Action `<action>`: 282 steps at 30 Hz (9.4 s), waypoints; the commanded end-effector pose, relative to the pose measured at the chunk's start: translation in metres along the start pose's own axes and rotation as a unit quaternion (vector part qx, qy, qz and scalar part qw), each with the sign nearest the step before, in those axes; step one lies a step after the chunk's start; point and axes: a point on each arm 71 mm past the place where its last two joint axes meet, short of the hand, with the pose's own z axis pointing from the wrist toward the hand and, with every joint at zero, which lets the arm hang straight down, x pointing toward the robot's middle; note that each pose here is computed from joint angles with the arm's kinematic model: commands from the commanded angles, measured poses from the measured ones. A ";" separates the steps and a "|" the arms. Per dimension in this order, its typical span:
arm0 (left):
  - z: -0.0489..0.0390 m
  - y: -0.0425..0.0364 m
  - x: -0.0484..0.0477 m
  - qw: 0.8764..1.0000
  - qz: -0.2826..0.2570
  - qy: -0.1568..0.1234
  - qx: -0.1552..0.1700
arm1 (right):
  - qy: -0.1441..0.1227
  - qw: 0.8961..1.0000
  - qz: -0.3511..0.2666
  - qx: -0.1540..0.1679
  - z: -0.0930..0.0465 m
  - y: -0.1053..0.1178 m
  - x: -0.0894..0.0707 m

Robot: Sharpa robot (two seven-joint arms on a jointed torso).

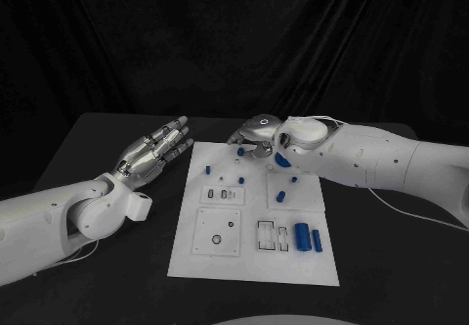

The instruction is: Assemble the parts on the task board

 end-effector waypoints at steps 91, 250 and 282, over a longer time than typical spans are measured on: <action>-0.0030 -0.0012 -0.0004 1.000 -0.009 0.008 0.006 | 0.018 0.985 0.063 0.160 -0.116 -0.068 0.032; 0.0005 0.0069 0.0040 0.999 -0.028 0.031 -0.010 | -0.046 0.973 0.122 0.192 -0.202 -0.080 0.042; -0.0018 0.0098 0.0030 0.999 -0.033 0.034 -0.017 | -0.043 0.972 0.122 0.194 -0.190 -0.079 0.059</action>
